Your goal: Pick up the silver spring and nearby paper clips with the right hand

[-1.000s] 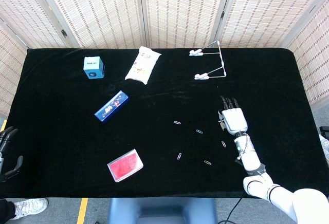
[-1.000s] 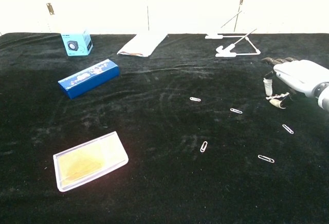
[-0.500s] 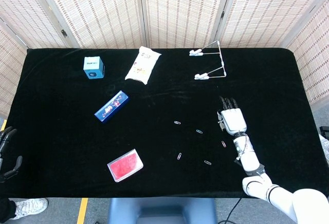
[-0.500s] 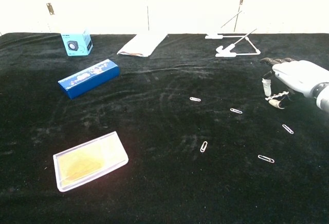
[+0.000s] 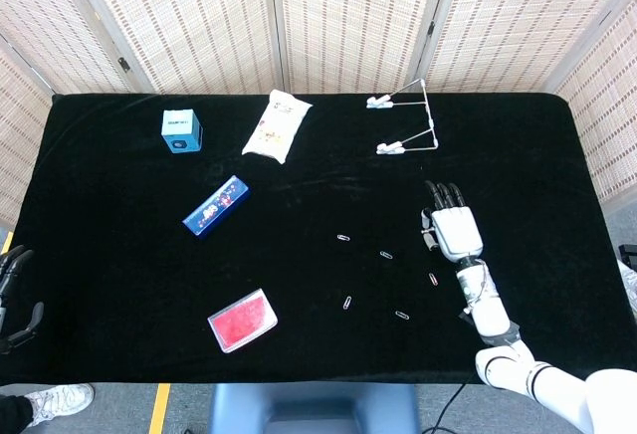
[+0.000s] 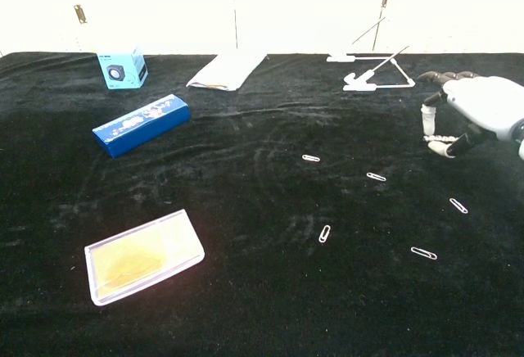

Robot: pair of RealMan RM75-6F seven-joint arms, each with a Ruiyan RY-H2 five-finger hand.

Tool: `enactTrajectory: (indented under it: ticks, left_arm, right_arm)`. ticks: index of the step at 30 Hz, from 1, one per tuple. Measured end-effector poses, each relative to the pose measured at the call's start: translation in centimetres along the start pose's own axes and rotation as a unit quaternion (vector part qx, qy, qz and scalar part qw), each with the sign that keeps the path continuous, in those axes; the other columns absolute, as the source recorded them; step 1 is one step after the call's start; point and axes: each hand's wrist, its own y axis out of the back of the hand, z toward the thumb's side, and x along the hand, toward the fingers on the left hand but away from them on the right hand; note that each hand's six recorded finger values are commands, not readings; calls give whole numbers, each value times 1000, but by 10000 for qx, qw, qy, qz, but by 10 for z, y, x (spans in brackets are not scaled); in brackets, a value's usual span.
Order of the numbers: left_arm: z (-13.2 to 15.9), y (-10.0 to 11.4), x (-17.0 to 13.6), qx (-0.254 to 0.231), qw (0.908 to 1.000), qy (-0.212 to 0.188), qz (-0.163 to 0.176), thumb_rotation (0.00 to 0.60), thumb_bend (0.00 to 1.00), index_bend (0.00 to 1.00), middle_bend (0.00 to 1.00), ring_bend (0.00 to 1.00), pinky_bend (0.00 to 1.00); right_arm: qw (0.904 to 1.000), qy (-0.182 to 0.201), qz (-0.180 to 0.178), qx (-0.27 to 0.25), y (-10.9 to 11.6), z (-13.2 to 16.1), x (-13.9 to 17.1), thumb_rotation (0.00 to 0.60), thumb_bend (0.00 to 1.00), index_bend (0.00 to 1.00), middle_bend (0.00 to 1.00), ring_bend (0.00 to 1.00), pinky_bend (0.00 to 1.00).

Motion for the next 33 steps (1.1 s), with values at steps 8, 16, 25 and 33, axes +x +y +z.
enactTrajectory:
  ticks: [8, 16, 25, 33]
  left_arm:
    - [0, 0, 0, 0, 10000, 11, 8, 600, 551, 15, 63, 65, 0]
    - [-2, 1, 1, -14, 10000, 42, 14, 600, 551, 15, 63, 65, 0]
    - [-3, 4, 0, -52, 10000, 43, 54, 600, 550, 14, 63, 65, 0]
    - [-3, 5, -2, -81, 9999, 32, 69, 600, 550, 15, 63, 65, 0]
  right_arm:
    - [9996, 71, -170, -196, 14, 1, 8, 600, 450, 781, 95, 0, 0]
    - [9963, 465, -83, -714, 19, 28, 20, 600, 451, 786, 105, 0, 0]
    - [9905, 924, 81, -1011, 19, 62, 37, 600, 451, 786, 109, 0, 0]
    - [9871, 1081, 320, -1133, 5, 80, 42, 600, 451, 785, 110, 2, 0]
